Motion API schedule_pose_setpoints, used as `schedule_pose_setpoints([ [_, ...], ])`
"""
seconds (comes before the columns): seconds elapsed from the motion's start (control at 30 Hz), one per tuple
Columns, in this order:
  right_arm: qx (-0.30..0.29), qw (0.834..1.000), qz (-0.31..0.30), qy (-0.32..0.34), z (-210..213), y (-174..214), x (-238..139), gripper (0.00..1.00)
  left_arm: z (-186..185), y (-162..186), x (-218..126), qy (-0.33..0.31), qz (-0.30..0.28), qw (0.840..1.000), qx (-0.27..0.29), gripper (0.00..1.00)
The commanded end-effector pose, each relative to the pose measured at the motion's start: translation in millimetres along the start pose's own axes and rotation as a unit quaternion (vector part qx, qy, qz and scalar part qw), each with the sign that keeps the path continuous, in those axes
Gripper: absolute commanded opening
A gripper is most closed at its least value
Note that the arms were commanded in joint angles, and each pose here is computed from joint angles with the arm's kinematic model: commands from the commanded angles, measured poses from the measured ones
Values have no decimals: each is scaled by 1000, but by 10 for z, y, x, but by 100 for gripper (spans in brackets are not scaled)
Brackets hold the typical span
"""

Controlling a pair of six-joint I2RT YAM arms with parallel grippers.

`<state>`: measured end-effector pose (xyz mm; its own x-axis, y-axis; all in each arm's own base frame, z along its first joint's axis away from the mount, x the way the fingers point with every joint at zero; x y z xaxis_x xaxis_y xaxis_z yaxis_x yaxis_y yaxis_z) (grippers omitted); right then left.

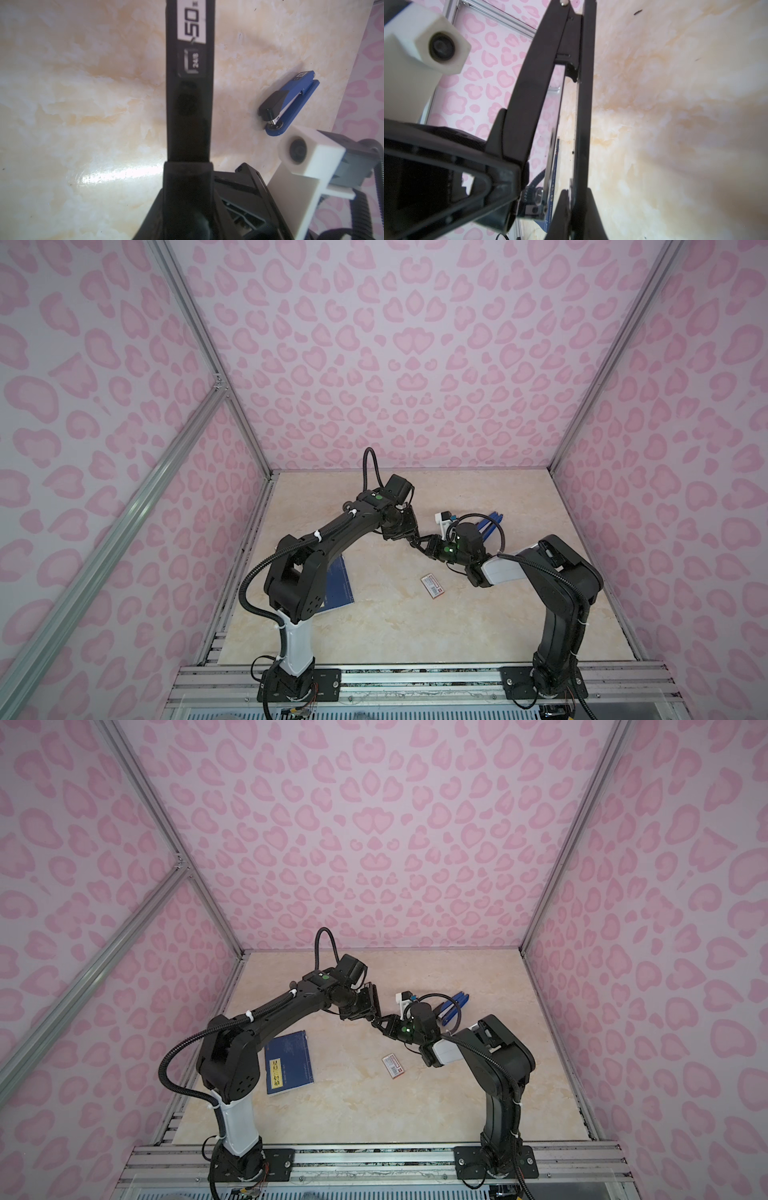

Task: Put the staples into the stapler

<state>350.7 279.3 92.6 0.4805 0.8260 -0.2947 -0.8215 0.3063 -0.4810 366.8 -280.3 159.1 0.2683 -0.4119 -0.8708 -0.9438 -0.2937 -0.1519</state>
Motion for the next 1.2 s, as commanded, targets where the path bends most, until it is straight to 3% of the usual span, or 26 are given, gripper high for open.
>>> schedule_pose_setpoints([
  [0.0, 2, 999, 17, 35, -221, 185, -52, 0, -121, -158, -126, 19, -22, 1000, 3, 3],
  [0.63, 29, 999, 23, 25, -426, 526, -277, 0, -54, -635, -284, 16, -39, 999, -13, 3],
  [1.17, 66, 997, 25, 9, -614, 686, -408, 0, 285, -1269, 39, -60, -51, 997, -15, 3],
])
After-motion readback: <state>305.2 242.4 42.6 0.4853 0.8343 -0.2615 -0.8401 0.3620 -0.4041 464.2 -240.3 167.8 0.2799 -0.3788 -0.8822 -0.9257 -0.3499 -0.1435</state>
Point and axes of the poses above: each gripper's point midway between its finger pads, its own x axis out along the fingers, its own z axis along the line the jaws close on, y = z × x, the point moved 3 cm from there along -x, back along the fingers, and after that the axes turned 5 degrees about -x, right-handed, at the moved point
